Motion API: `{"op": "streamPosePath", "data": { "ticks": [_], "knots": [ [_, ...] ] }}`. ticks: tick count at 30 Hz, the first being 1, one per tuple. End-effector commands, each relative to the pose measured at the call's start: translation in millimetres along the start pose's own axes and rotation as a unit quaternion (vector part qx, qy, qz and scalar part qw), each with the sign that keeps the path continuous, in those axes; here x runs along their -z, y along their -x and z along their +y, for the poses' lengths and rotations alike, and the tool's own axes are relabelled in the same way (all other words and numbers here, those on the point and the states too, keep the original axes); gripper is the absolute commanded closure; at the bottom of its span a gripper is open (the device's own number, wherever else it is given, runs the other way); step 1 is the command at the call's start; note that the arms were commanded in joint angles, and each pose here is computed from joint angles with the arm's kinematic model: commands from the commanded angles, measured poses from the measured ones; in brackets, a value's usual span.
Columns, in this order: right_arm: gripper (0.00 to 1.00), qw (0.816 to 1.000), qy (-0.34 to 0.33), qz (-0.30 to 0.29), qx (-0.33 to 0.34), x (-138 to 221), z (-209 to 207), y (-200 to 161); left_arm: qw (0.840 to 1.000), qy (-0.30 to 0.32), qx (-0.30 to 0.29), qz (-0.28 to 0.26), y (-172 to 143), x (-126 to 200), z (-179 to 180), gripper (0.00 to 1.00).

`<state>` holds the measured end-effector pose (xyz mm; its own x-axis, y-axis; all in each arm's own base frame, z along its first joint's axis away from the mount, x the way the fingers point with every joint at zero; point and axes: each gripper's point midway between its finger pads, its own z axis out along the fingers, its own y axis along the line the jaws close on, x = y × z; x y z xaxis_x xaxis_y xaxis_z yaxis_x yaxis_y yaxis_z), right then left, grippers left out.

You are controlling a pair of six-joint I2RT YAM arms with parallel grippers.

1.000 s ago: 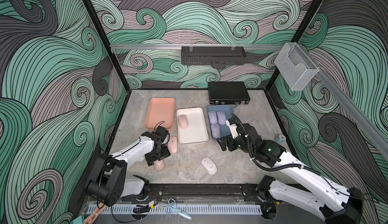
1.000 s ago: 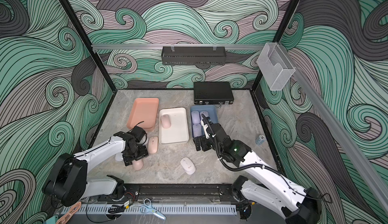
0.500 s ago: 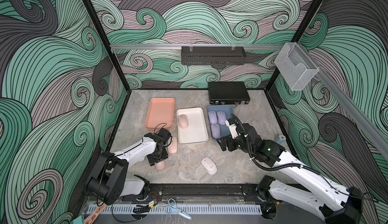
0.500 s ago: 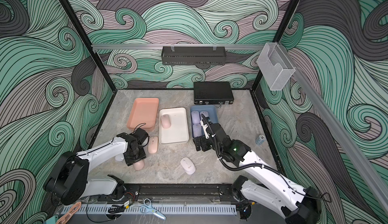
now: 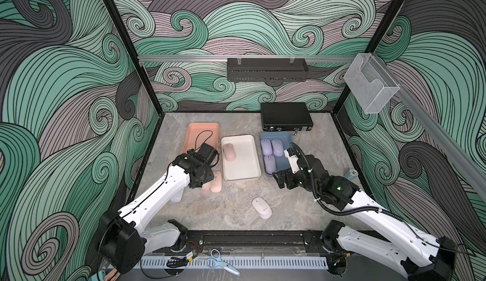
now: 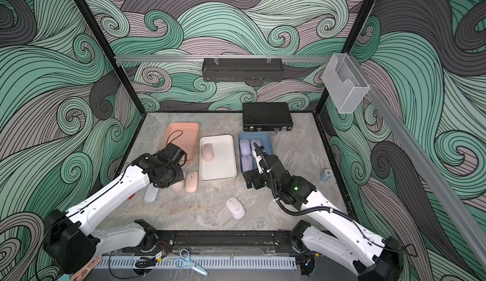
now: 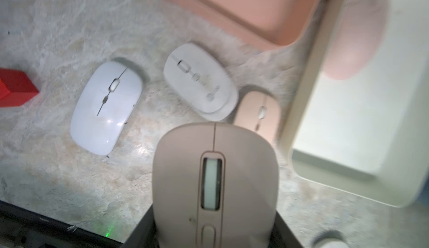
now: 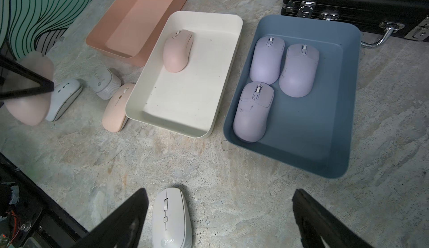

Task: Place the mice by color into the storage box
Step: Pick up the mouse from the center of the board, then place the mouse in the storage box.

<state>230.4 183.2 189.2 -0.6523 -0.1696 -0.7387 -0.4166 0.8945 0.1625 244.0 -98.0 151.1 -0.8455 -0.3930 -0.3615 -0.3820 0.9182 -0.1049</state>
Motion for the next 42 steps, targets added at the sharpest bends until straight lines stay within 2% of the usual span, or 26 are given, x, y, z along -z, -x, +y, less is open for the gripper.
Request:
{"op": "streamPosePath", "data": {
  "ticks": [1, 6, 11, 18, 26, 33, 42],
  "knots": [
    [0.04, 1.000, -0.025, -0.002, -0.013, -6, -12, -2, 0.999, -0.014, -0.044, -0.018, 25, 7, -45, 0.56],
    [0.04, 0.999, -0.042, 0.005, -0.023, -13, -23, -10, 0.995, -0.015, -0.097, 0.001, 42, -24, -120, 0.56],
    [0.04, 0.998, -0.052, 0.013, -0.038, -17, -32, -19, 0.991, 0.018, -0.127, 0.037, 36, -71, -150, 0.56],
    [0.04, 0.998, -0.050, 0.014, -0.046, -16, -34, -24, 0.985, 0.057, -0.143, 0.082, 12, -109, -142, 0.56],
    [0.04, 0.998, -0.045, 0.014, -0.047, -18, -33, -23, 0.981, 0.072, -0.143, 0.113, -16, -120, -128, 0.55],
    [0.04, 0.998, -0.043, 0.016, -0.047, -19, -33, -26, 0.977, 0.090, -0.150, 0.124, -25, -130, -122, 0.55],
    [0.04, 0.998, -0.040, 0.015, -0.047, -18, -32, -26, 0.974, 0.114, -0.156, 0.121, -22, -129, -115, 0.39]
  ]
}}
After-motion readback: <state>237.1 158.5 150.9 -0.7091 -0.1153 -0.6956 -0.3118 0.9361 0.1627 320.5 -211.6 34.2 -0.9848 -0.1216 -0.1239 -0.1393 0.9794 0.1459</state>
